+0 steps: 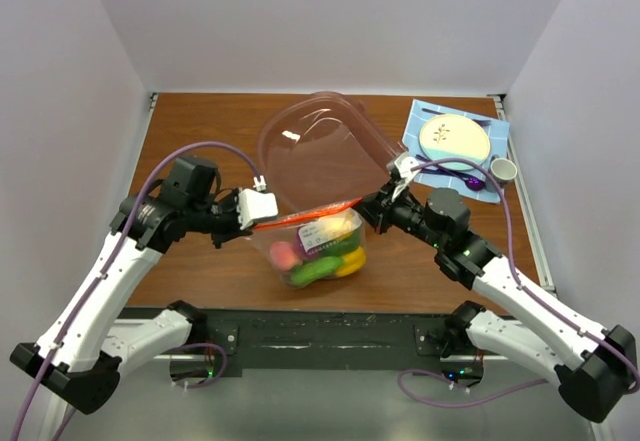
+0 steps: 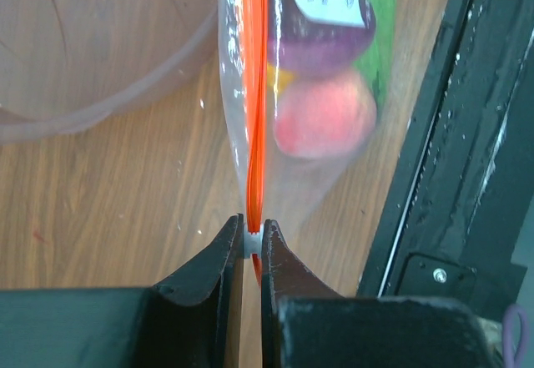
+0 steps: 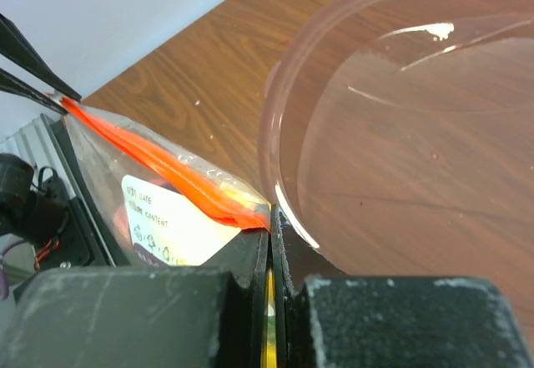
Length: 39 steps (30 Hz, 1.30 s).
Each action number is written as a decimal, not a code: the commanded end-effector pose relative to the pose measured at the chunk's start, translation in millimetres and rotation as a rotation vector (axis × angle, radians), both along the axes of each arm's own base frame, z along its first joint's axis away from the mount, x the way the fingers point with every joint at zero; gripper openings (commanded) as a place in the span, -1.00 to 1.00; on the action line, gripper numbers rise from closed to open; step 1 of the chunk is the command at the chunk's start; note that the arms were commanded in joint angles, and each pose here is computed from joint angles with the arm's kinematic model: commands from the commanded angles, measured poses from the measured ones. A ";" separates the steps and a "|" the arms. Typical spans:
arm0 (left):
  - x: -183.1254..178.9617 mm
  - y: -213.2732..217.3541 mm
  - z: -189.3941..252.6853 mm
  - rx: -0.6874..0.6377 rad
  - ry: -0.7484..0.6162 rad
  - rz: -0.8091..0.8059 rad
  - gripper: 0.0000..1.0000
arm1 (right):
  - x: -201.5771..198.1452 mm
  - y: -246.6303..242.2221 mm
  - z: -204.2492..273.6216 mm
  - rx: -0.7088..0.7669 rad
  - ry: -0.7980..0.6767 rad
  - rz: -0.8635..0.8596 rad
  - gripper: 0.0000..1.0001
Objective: Open the zip-top bag and remove the fake food
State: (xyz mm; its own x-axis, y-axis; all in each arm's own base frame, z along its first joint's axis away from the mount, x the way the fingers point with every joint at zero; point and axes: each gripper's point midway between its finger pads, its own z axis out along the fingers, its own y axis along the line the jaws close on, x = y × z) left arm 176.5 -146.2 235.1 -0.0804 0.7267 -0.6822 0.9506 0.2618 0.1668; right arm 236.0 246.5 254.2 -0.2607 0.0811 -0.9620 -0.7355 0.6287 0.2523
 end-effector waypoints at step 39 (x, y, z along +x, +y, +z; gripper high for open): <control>24.6 -89.1 42.8 -0.320 0.174 -0.083 0.15 | -33.3 6.8 14.5 0.115 0.073 0.141 -1.00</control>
